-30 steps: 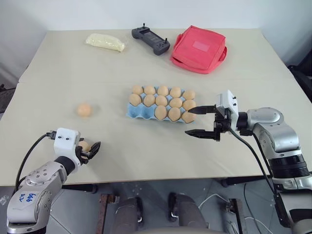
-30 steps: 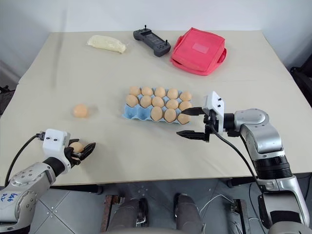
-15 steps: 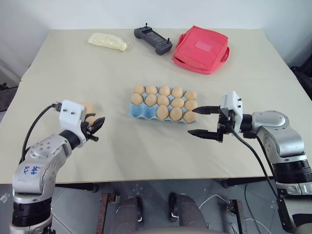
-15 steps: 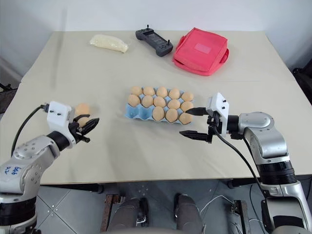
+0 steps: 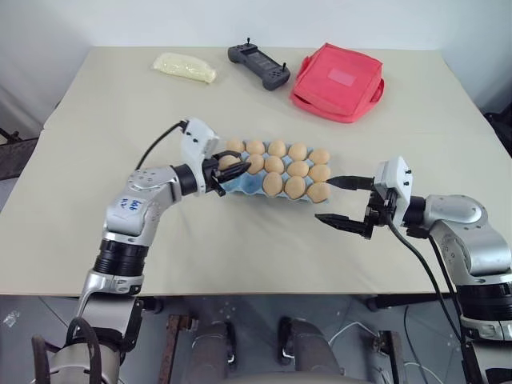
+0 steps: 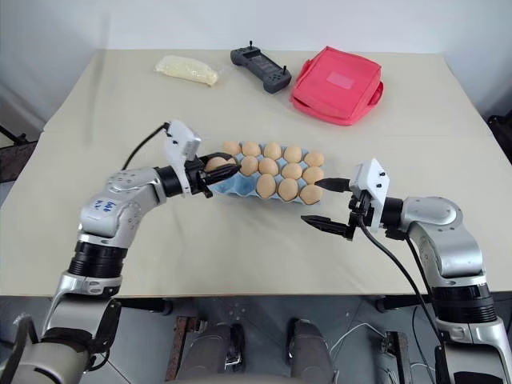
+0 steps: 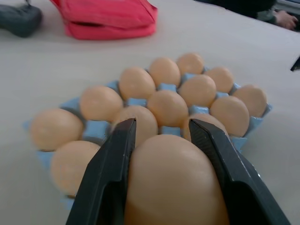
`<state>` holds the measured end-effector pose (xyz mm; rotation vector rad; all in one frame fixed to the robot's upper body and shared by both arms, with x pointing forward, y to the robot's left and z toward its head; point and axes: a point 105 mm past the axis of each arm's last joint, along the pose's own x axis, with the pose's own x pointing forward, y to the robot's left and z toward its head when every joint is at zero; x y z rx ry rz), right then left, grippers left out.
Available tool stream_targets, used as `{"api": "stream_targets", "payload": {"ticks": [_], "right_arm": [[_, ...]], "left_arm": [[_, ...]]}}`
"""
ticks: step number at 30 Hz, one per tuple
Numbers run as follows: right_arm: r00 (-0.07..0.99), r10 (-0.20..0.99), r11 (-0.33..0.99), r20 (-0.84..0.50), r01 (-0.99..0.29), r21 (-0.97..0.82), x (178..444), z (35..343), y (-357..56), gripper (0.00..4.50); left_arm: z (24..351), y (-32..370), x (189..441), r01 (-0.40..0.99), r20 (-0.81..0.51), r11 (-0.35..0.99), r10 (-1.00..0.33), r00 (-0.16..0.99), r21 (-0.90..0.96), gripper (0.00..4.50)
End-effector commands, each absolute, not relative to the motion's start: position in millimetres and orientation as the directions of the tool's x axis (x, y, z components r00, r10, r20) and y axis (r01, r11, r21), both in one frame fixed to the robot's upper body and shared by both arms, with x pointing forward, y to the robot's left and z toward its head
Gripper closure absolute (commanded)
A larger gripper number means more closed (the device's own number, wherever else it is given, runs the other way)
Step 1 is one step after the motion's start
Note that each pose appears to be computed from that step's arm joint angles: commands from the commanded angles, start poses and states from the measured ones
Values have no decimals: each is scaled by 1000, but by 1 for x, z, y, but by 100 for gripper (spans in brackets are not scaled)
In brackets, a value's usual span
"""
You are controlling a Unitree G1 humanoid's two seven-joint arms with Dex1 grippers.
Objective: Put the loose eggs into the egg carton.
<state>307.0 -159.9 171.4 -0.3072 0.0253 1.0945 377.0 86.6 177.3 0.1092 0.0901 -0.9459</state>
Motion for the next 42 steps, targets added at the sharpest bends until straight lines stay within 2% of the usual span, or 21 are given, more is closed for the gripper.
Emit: {"api": "stream_targets", "payload": {"ticks": [1, 14, 23, 27, 34, 38, 42], "right_arm": [[485, 866, 438, -124, -854, -279, 301, 187, -162, 0], [524, 843, 477, -122, -833, -279, 301, 186, -166, 0], [525, 843, 478, -120, -832, -281, 302, 186, -164, 0], [520, 845, 474, -121, -835, -280, 302, 186, -163, 0], [491, 864, 448, -113, -851, -274, 301, 188, -159, 0], [465, 876, 422, -129, -867, -264, 301, 185, -157, 0], [442, 887, 399, -132, -879, -263, 305, 187, -154, 0]], "left_arm": [[189, 76, 379, 837, -106, 538, -830, 547, 105, 301], [194, 60, 397, 850, -74, 514, -849, 524, 116, 301], [200, 61, 403, 831, -46, 540, -834, 549, 134, 3], [210, 75, 399, 810, -23, 566, -817, 576, 155, 3], [224, 148, 381, 668, -9, 725, -676, 737, 170, 3], [219, 197, 358, 570, -57, 801, -570, 820, 185, 3], [216, 228, 325, 497, -23, 849, -502, 865, 179, 3]]}}
